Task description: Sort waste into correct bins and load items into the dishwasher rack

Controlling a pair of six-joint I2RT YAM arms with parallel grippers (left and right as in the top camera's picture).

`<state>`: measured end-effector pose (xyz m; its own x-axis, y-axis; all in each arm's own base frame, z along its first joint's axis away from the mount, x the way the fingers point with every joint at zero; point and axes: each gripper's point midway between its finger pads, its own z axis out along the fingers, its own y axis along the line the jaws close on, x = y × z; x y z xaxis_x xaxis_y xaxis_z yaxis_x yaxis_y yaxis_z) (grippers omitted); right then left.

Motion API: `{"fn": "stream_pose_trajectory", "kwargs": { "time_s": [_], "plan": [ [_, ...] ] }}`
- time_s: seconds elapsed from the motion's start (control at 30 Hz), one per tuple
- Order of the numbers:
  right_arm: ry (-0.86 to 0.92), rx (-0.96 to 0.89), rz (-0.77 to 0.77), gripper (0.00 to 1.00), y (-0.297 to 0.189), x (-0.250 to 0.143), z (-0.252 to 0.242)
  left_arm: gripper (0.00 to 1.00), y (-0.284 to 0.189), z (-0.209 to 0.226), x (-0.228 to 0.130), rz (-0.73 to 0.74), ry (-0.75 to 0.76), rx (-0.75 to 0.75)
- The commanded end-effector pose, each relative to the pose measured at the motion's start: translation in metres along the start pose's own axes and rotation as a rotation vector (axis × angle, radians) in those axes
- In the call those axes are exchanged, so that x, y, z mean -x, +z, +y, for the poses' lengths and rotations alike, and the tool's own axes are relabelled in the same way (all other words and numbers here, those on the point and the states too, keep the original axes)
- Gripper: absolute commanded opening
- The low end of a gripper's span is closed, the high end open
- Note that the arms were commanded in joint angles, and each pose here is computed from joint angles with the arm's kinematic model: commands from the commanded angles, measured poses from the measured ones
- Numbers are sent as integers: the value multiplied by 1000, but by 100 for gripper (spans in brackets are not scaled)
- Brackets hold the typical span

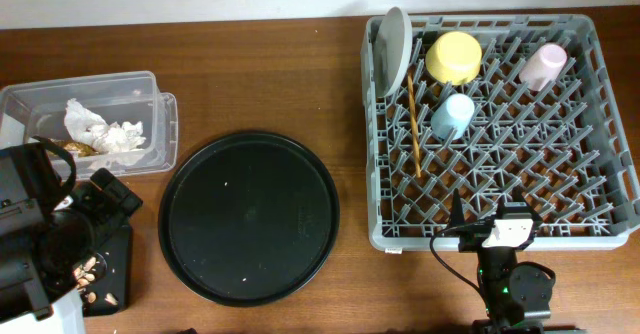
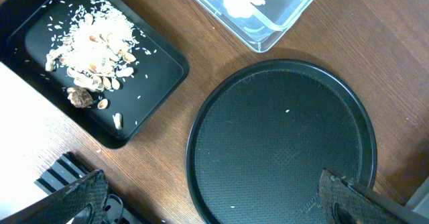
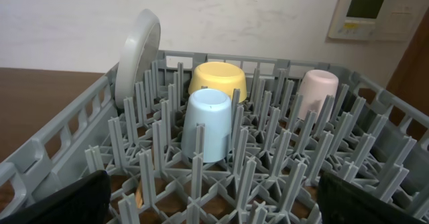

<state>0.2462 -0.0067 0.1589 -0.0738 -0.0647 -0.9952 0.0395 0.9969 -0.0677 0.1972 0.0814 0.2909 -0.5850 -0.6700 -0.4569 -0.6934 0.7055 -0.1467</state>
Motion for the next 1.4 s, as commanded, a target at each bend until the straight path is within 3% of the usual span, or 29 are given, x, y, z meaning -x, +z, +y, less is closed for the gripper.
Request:
{"fn": "stream_pose_trajectory", "kwargs": {
  "time_s": [0.0,0.33,0.47,0.5,0.57,0.63,0.73,0.83,1.1,1.37],
  "plan": [
    [-7,-31,4,98,0,-2,-6,99,-2,1,2,-11,-15,-1],
    [-7,-31,4,98,0,-2,-6,99,-2,1,2,-11,-16,-2],
    [-7,-31,4,98,0,-2,-6,99,-1,16,-3,1,-9,81],
    [-7,-31,4,99,0,-2,-6,99,5,21,-15,67,0,114],
    [-7,-31,4,99,0,-2,-6,99,30,26,-31,124,64,134],
    [-7,-31,4,99,0,-2,-6,99,66,7,-45,103,203,30],
    [-7,-31,4,98,0,-2,-6,99,118,-63,-77,-40,452,-362],
    [-7,-31,4,98,0,-2,-6,99,145,-89,-106,-212,534,-539],
    [-7,-31,4,98,0,-2,-6,100,154,-82,-117,-573,511,-680],
    [-7,-31,4,98,0,-2,-6,99,112,-83,-97,-849,506,-723]
  ]
}}
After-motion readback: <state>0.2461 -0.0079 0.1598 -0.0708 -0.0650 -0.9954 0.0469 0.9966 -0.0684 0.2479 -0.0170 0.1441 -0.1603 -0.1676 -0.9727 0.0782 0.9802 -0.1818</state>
